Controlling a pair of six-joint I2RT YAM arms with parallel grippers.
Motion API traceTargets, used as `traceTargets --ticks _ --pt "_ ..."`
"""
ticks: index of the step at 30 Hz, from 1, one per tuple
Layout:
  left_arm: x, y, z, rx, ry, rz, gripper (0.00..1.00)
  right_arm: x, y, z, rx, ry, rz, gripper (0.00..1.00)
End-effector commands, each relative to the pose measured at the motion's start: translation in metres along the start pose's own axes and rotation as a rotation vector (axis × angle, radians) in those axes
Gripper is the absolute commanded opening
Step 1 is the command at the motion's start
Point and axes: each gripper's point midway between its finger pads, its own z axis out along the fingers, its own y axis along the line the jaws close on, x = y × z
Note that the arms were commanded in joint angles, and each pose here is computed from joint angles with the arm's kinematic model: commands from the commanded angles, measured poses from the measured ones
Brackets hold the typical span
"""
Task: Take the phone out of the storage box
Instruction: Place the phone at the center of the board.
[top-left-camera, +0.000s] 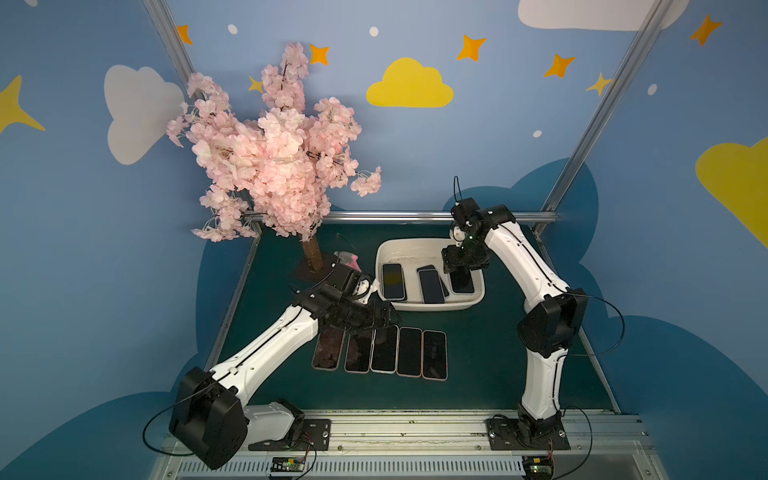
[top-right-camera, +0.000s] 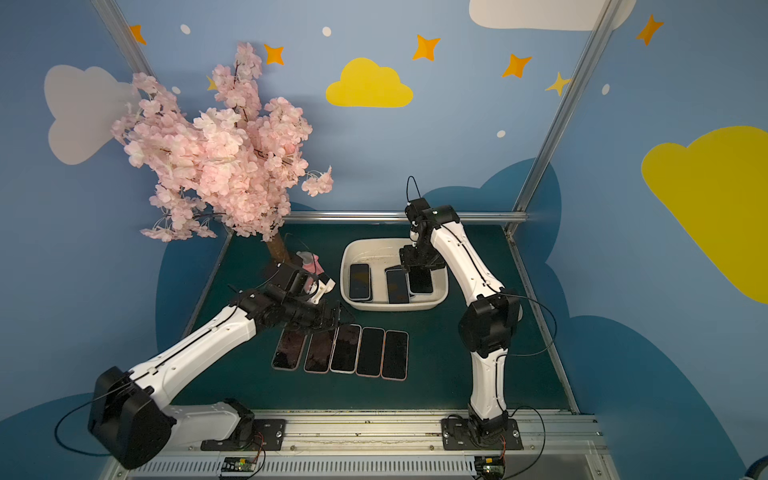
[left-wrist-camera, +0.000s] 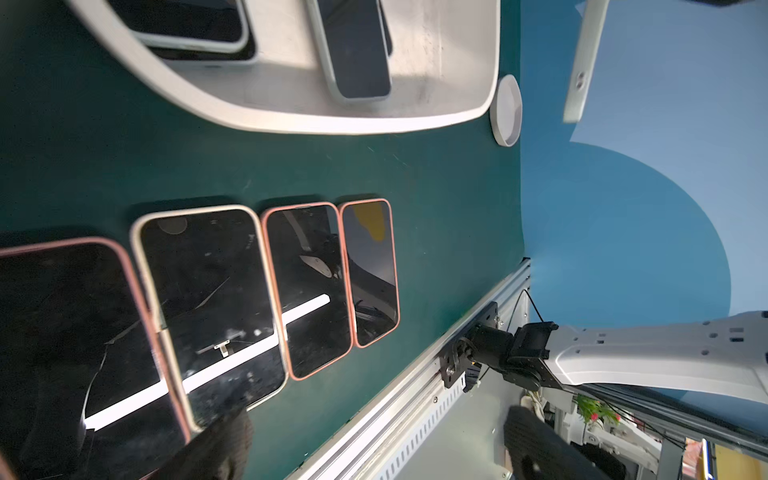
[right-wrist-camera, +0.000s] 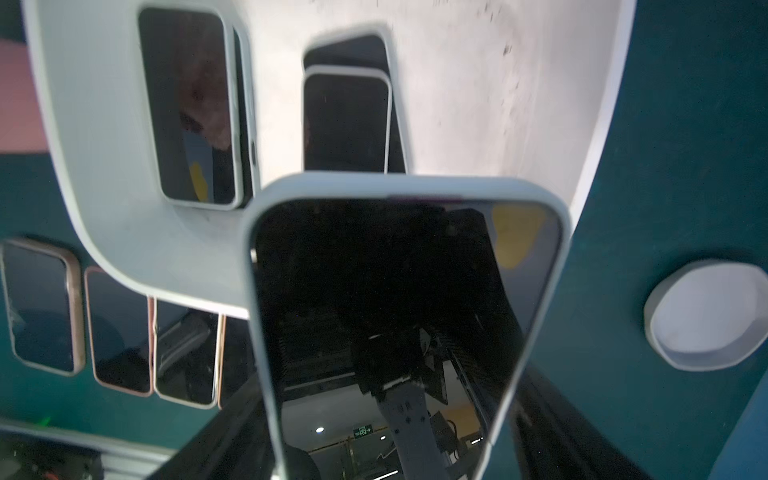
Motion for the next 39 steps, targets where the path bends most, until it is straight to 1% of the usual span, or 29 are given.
traceTargets --ticks 1,5,8,11,15,20,25,31,39 --pt "-0.014 -0.026 0.014 0.077 -0.011 0.045 0.99 0.049 0.004 -0.008 -0.049 0.059 0.028 0.68" --pt "-0.019 -0.039 0.032 0.11 0.023 0.047 0.99 0.1 0.004 -0.001 -0.063 0.106 0.066 0.68" --pt "-0.025 -0.047 0.037 0.105 0.033 0.064 0.99 0.134 0.001 0.01 -0.045 0.134 0.083 0.68" --pt "-0.026 -0.049 0.038 0.099 0.038 0.069 0.99 0.161 -0.006 0.026 -0.003 0.155 0.108 0.68" --pt "-0.022 -0.046 0.038 0.081 0.04 0.053 0.99 0.185 -0.014 0.047 0.04 0.149 0.145 0.68" --pt "-0.012 -0.036 0.034 0.053 0.032 0.025 0.99 0.188 -0.016 0.07 0.071 0.11 0.176 0.67" --pt "-0.006 -0.028 0.027 0.018 0.028 0.012 0.99 0.178 -0.012 0.09 0.085 0.101 0.178 0.67" --pt "0.002 -0.022 0.016 -0.019 0.011 0.002 0.99 0.173 -0.007 0.117 0.094 0.127 0.17 0.68" --pt "0.012 -0.013 0.004 -0.057 -0.001 -0.012 0.99 0.168 0.002 0.141 0.079 0.163 0.17 0.7"
